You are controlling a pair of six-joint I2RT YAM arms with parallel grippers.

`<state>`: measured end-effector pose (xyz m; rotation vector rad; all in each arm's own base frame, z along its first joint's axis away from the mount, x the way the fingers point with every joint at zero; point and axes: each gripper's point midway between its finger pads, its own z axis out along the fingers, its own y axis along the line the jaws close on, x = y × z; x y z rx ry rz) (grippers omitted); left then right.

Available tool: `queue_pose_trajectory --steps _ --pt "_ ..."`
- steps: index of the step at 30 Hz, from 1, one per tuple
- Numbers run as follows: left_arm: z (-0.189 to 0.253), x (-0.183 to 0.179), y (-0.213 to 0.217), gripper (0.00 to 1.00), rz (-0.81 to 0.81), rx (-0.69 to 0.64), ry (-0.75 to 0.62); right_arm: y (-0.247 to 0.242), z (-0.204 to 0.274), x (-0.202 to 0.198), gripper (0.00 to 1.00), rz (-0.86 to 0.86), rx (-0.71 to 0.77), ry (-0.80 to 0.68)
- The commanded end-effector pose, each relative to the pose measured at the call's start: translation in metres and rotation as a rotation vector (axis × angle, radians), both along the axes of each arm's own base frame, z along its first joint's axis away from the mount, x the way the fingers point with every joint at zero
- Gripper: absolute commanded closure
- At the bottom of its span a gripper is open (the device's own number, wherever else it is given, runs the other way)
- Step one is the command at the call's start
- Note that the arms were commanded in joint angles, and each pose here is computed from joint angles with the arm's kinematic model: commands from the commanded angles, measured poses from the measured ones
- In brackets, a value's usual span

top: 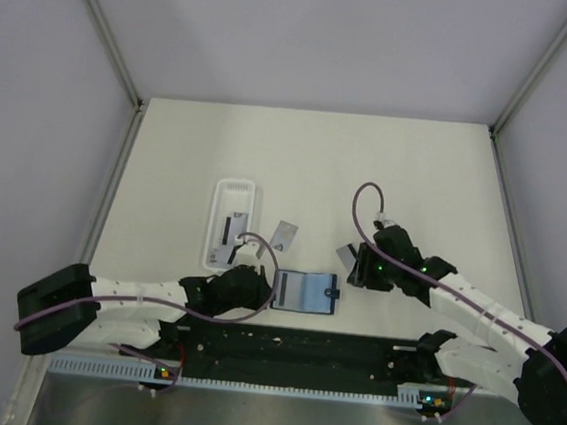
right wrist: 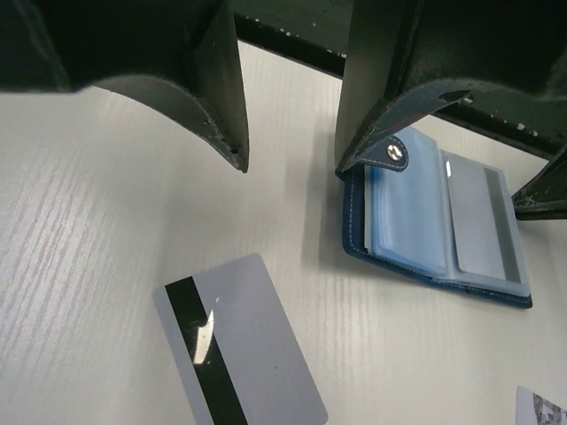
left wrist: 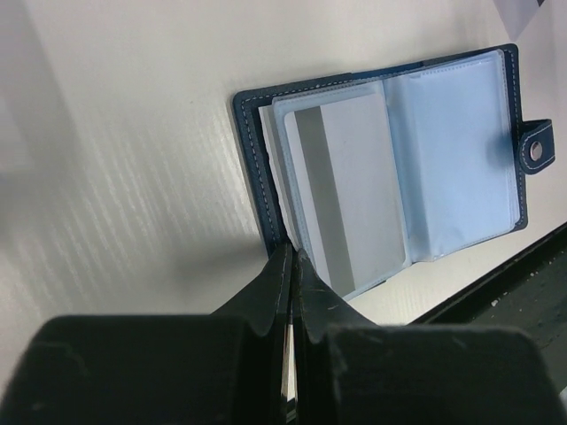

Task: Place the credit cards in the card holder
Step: Insert the credit card into the card holder, then move the credit card to the corner of the board.

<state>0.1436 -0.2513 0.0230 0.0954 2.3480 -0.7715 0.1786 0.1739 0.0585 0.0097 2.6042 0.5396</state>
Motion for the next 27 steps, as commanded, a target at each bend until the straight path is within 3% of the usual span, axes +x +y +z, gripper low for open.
queue_pose_trajectory --steps 1,8,21,27 --pt "0.015 0.002 0.010 0.98 0.028 0.014 -0.022 0.001 0.021 0.026 0.56 -0.005 -0.008 -0.064" --pt "0.058 0.006 0.014 0.78 0.008 -0.026 -0.113 -0.007 0.023 0.068 0.56 -0.012 -0.121 -0.090" --pt "0.075 -0.002 0.002 0.82 -0.062 -0.084 -0.129 0.010 -0.004 0.150 0.60 0.054 -0.301 -0.095" --pt "0.076 -0.002 0.002 0.82 -0.063 -0.084 -0.131 0.011 -0.032 0.149 0.60 0.050 -0.333 -0.023"
